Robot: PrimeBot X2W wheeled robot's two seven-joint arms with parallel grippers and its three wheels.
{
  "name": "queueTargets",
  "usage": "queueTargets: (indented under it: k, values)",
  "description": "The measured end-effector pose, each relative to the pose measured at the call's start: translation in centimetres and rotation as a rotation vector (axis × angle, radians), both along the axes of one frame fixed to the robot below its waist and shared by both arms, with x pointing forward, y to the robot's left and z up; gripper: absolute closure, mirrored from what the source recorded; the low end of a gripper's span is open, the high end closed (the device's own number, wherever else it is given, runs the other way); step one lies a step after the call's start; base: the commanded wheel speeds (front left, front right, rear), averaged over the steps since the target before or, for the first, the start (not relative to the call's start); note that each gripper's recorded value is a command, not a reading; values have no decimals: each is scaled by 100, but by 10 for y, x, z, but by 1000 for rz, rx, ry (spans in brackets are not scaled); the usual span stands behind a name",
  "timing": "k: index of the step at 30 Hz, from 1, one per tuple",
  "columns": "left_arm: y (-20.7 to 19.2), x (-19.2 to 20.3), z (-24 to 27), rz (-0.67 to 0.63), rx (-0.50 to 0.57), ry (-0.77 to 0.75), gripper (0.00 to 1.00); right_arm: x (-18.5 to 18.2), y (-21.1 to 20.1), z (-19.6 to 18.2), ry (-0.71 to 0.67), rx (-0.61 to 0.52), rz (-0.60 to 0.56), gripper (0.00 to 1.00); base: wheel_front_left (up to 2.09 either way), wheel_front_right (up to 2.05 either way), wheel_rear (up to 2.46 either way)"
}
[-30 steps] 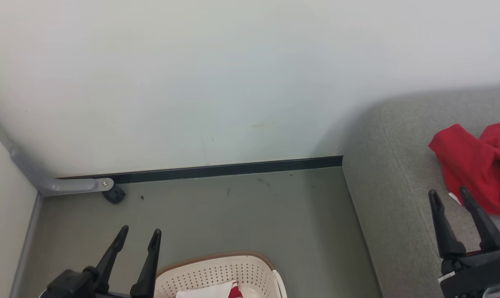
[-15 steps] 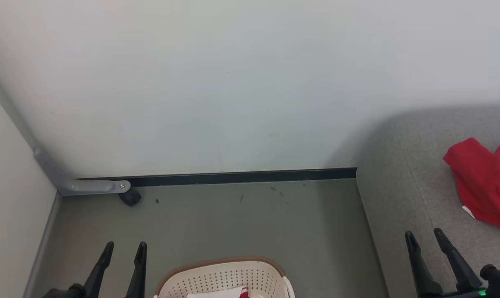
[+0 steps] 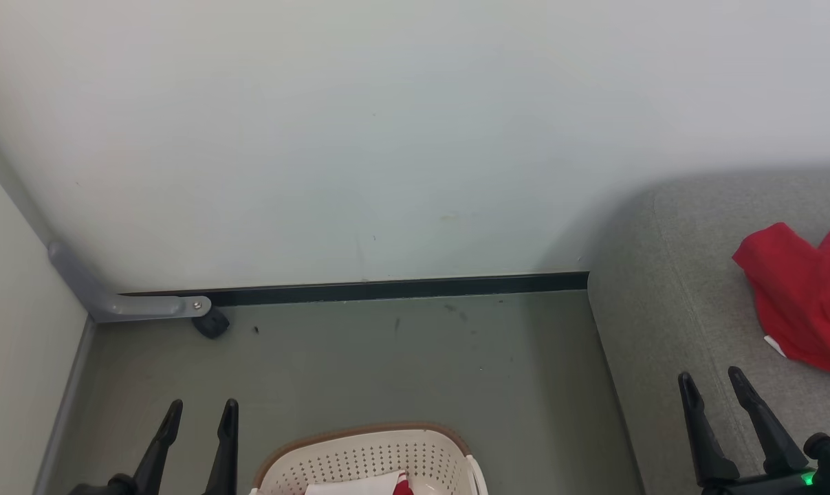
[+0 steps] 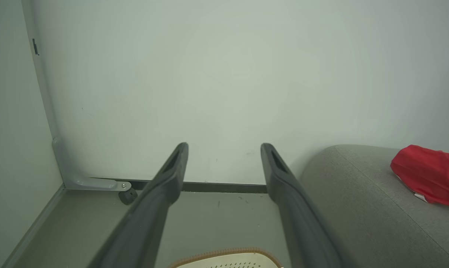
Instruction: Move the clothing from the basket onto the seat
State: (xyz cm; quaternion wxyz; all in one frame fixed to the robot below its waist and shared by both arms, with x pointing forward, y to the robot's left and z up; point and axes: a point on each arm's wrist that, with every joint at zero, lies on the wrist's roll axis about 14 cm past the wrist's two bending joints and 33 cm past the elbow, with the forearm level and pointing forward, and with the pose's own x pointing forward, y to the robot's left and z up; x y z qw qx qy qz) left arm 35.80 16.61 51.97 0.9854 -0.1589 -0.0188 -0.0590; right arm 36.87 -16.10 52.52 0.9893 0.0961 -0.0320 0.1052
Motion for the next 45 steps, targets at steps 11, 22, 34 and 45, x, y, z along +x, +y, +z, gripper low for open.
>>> queueTargets:
  k: [11,22,34,45]
  values:
    - [2,8,-3,10,22,3,0,6,-2,-2,-1,-3,-12,0,0,0,0]
    - [-9,29,-2,-45,50,-11,0,18,-4,-8,13,-10,-24,0,0,0,0]
    - [-27,64,-49,-149,93,125,0,45,-11,-22,36,-9,-54,0,0,0,0]
    - [-38,78,-129,-255,165,352,0,68,-14,-43,71,-10,-74,0,0,0,0]
